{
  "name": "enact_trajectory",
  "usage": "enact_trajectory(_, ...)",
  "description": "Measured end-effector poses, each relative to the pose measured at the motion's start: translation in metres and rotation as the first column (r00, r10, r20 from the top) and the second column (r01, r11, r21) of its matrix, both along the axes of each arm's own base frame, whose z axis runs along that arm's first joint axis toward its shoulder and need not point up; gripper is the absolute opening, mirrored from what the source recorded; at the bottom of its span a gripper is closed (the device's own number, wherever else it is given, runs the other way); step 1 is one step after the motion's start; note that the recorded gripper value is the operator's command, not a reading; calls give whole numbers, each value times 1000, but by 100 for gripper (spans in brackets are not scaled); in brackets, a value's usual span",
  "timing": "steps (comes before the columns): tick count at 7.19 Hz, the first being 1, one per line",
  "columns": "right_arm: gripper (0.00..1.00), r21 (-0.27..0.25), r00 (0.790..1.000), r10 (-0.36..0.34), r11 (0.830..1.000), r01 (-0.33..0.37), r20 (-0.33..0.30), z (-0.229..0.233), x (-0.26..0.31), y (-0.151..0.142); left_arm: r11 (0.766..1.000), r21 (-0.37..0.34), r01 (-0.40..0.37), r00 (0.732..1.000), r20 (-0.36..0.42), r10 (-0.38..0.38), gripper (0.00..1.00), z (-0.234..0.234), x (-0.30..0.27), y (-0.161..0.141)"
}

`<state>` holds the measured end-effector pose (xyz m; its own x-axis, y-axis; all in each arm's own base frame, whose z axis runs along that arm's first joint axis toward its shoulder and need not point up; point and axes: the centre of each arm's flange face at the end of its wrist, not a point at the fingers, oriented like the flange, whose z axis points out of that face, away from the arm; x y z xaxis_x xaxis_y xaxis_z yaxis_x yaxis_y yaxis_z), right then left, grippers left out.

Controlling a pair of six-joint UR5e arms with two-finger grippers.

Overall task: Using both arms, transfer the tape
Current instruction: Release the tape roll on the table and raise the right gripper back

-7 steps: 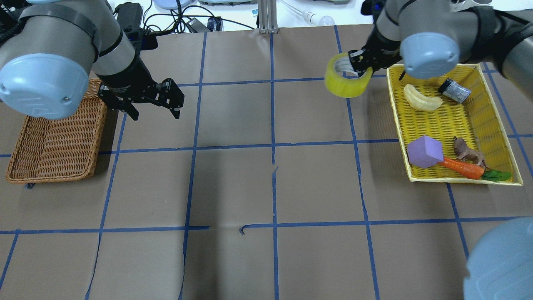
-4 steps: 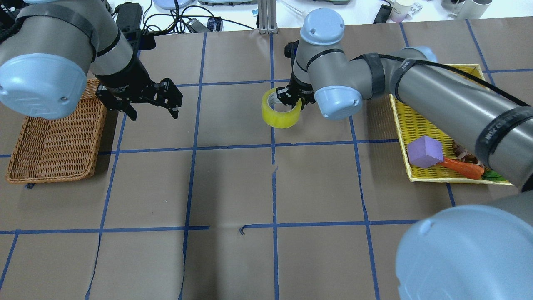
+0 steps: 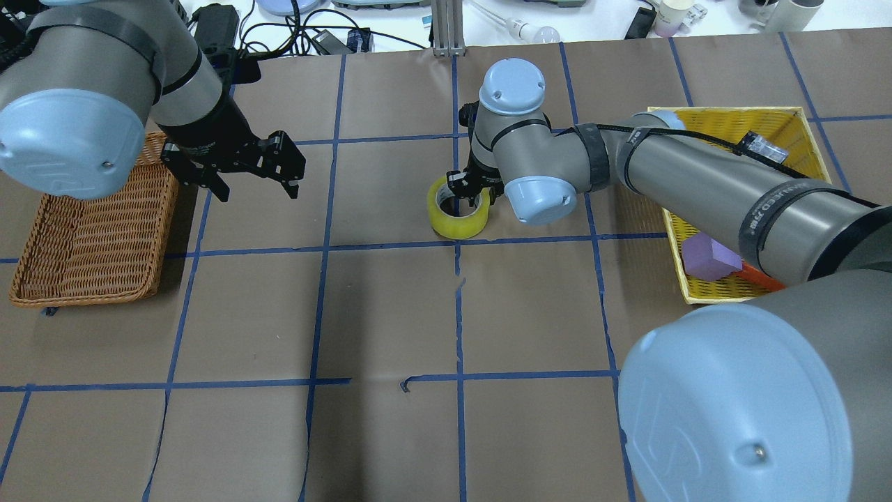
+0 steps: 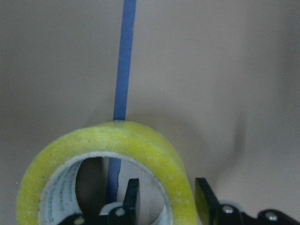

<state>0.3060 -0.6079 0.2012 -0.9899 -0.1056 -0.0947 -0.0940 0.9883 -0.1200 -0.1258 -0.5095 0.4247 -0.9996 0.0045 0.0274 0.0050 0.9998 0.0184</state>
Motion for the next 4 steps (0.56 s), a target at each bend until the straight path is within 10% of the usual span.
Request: enact_trajectory(4,100,-1,1000,-23,1000,23,-16,125,-24,16,1000,-1,2,1000,-1,-2,100,0,-2,0)
